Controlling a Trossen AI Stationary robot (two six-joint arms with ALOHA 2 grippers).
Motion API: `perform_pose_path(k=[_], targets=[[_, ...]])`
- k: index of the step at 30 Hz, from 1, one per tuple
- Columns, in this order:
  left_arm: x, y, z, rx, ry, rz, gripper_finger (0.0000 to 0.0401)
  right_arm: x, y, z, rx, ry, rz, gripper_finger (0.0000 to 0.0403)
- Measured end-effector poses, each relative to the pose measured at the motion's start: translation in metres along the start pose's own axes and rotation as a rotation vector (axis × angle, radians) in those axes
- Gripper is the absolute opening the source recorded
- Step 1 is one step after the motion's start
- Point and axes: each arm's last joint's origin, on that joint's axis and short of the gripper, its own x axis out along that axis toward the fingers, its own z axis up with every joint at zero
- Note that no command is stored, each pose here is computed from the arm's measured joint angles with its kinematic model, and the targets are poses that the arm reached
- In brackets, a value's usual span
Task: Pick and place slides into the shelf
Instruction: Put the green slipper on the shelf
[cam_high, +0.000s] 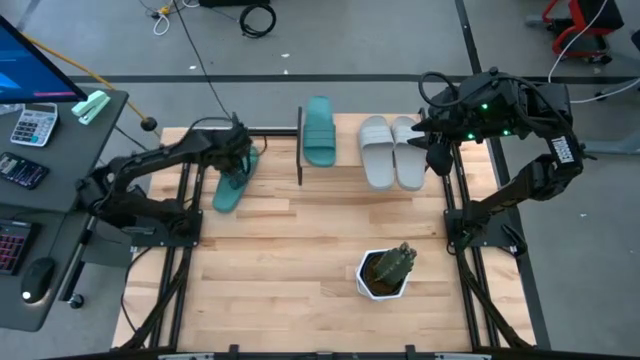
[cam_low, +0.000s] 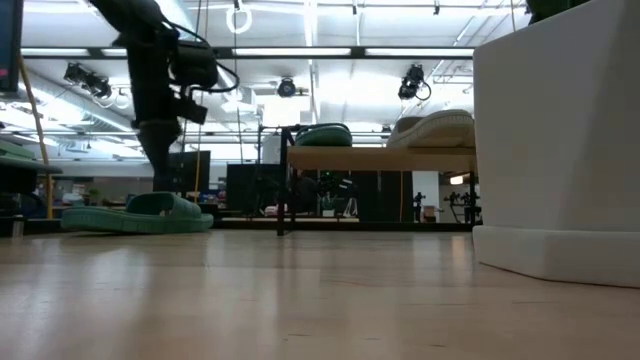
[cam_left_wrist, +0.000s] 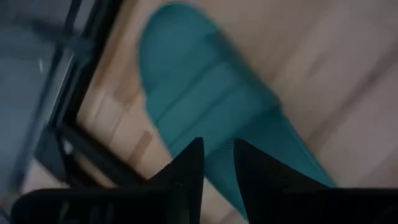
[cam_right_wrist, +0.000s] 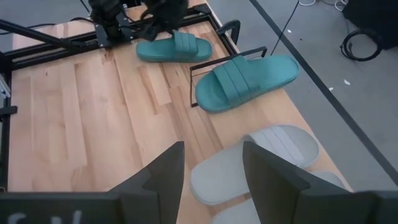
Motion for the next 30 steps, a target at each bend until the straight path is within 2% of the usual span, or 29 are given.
perform_pose_path(k=[3,5,12,16,21,30], targets=[[0.01,-0.015,-0.008,0.142,0.014,-0.018,0.0101,0.001,0.0,0.001,-0.002,0.003,-0.001,0.017],[0.017,-0.022,-0.012,0.18,0.016,-0.022,0.0107,0.002,0.0,0.001,-0.002,0.004,-0.001,0.017],[0.024,-0.033,-0.017,0.134,0.008,-0.03,0.0144,0.002,0.0,0.001,0.017,0.004,-0.001,0.017],[0.024,-0.034,-0.017,0.146,0.004,-0.018,0.0173,0.001,0.0,0.001,0.017,0.003,0.0,0.017],[0.024,-0.031,-0.018,0.153,0.021,0.056,0.0192,0.001,0.0,0.001,0.018,0.003,0.0,0.017],[0.03,-0.033,-0.021,0.223,0.016,0.055,0.0222,0.001,0.0,0.001,0.025,0.003,0.0,0.017]])
